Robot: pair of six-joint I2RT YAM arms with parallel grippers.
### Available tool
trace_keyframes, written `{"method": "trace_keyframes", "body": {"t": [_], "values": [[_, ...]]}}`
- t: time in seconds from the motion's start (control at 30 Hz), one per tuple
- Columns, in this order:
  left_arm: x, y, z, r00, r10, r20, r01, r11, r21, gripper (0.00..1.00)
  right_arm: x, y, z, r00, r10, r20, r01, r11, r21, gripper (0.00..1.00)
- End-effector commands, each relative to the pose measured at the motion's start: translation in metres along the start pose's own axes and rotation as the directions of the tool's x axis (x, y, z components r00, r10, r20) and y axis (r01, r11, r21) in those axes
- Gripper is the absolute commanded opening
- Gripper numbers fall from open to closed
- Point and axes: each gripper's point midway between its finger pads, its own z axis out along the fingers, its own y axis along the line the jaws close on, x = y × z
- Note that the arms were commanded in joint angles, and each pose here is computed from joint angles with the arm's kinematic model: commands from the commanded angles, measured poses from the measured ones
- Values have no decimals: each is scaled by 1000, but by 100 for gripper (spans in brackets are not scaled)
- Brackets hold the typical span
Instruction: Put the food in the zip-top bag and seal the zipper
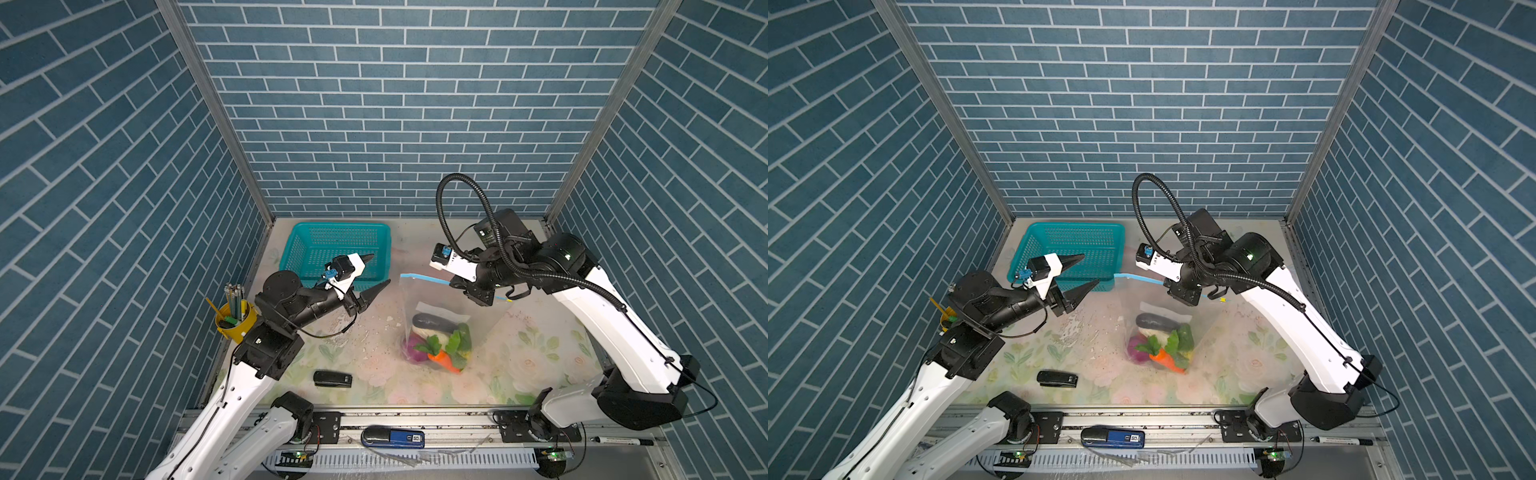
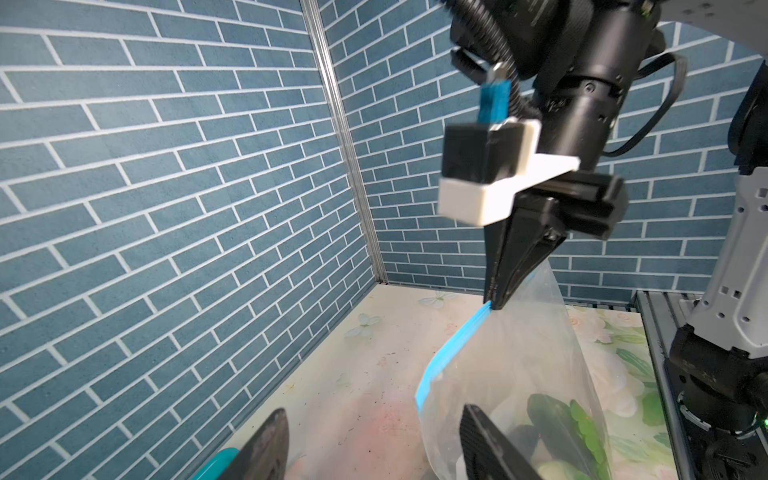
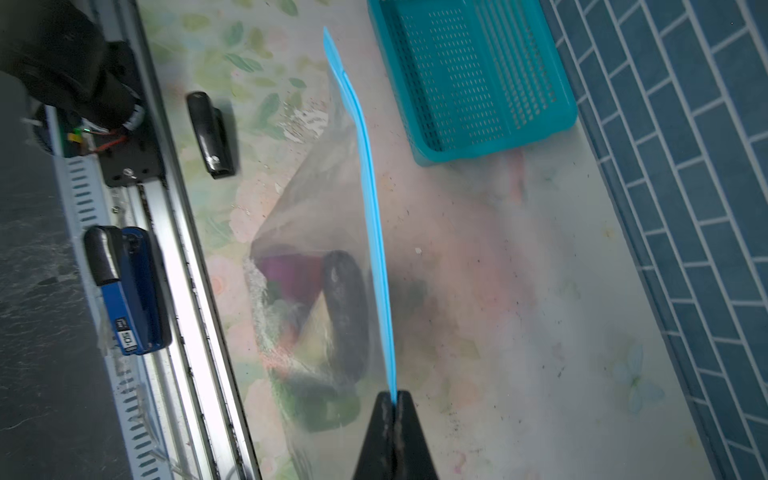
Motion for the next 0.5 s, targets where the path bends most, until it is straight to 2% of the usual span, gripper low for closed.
{"method": "trace_keyframes", "body": {"t": [0.0, 0.17, 0.33, 0.47], "values": [[25, -1, 6, 997, -34, -67, 34, 999, 6, 67, 20, -67, 46, 990, 140, -34, -138, 989, 52, 0], [49, -1, 12, 991, -70, -116, 70, 998, 3, 67, 58, -146, 123, 995, 48, -90, -37, 992, 121, 0], [64, -14, 11, 987, -117, -110, 124, 991, 54, 65, 98, -224, 192, 983, 140, -115, -129, 986, 104, 0], [93, -17, 7, 967, -191, -171, 197, 980, 17, 67, 138, -268, 248, 965, 202, -168, -191, 978, 82, 0]]}}
